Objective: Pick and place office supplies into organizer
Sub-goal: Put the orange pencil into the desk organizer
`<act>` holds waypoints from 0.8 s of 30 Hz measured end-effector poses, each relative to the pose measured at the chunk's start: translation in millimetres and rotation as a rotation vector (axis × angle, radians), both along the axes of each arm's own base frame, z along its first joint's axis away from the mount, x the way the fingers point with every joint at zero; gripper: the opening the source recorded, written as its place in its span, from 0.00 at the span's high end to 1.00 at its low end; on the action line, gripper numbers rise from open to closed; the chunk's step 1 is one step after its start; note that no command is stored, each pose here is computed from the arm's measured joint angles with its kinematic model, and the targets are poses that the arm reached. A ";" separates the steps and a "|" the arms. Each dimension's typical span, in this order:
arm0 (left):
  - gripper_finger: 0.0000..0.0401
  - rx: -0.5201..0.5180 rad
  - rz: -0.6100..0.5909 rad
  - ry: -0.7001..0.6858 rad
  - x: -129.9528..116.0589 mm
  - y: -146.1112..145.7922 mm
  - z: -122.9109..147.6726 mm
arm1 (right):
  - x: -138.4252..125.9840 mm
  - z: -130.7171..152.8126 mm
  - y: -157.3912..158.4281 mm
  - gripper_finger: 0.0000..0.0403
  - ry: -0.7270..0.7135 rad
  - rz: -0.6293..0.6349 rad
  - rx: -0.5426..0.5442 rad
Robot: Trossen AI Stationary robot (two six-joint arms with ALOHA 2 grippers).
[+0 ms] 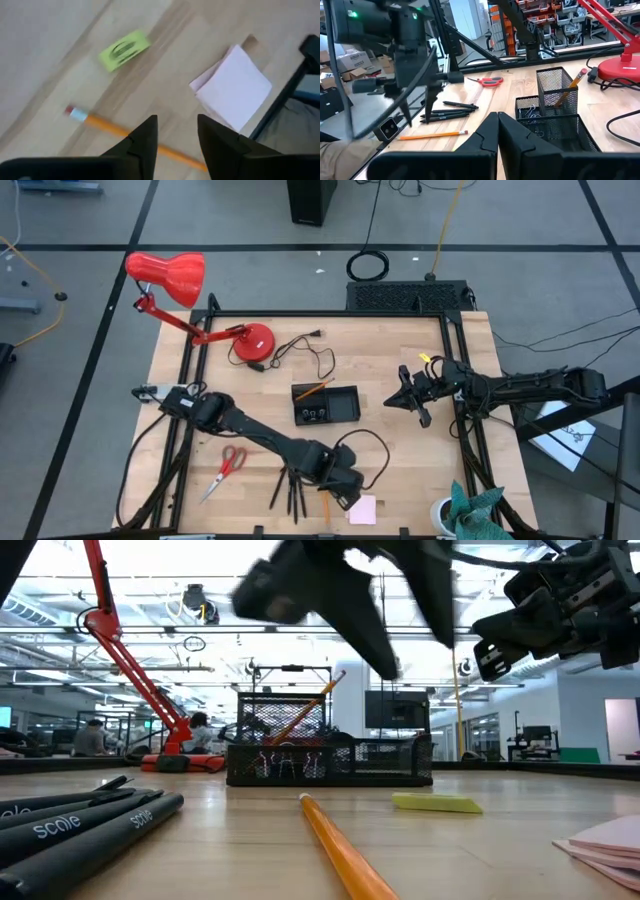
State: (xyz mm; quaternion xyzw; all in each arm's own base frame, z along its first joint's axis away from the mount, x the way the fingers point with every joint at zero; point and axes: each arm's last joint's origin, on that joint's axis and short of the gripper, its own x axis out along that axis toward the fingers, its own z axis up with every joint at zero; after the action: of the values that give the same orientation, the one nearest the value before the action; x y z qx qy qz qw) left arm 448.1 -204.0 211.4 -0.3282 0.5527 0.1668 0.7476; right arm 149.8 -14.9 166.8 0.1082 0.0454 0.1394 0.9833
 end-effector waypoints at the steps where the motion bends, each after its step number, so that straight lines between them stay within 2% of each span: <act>1: 0.68 0.001 0.023 0.024 -2.4 -0.1 -0.5 | 0.0 0.0 0.0 1.00 0.001 0.000 0.000; 4: 0.72 0.014 0.061 0.086 -9.0 -1.9 -9.1 | -0.1 -1.6 0.0 1.00 0.017 0.000 0.003; 7: 0.72 0.002 0.117 0.141 -12.7 0.3 -21.8 | -0.3 -3.5 0.1 1.00 0.037 0.001 0.007; 11: 0.66 -0.023 0.206 0.184 -13.1 6.2 -31.3 | -0.3 -3.6 0.1 1.00 0.038 0.000 0.007; 18: 0.53 -0.026 0.307 0.167 -8.3 16.2 -38.5 | -0.3 -3.5 0.1 1.00 0.037 0.001 0.007; 24: 0.51 -0.021 0.336 0.232 -14.8 19.0 -52.2 | -0.3 -3.8 0.1 1.00 0.040 0.001 0.008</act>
State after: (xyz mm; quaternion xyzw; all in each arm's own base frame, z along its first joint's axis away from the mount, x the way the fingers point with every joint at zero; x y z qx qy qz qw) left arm 433.3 -185.0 159.3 -0.4023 0.5743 0.3202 0.6370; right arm 149.5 -14.9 163.1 0.1147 0.0644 0.1378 0.9817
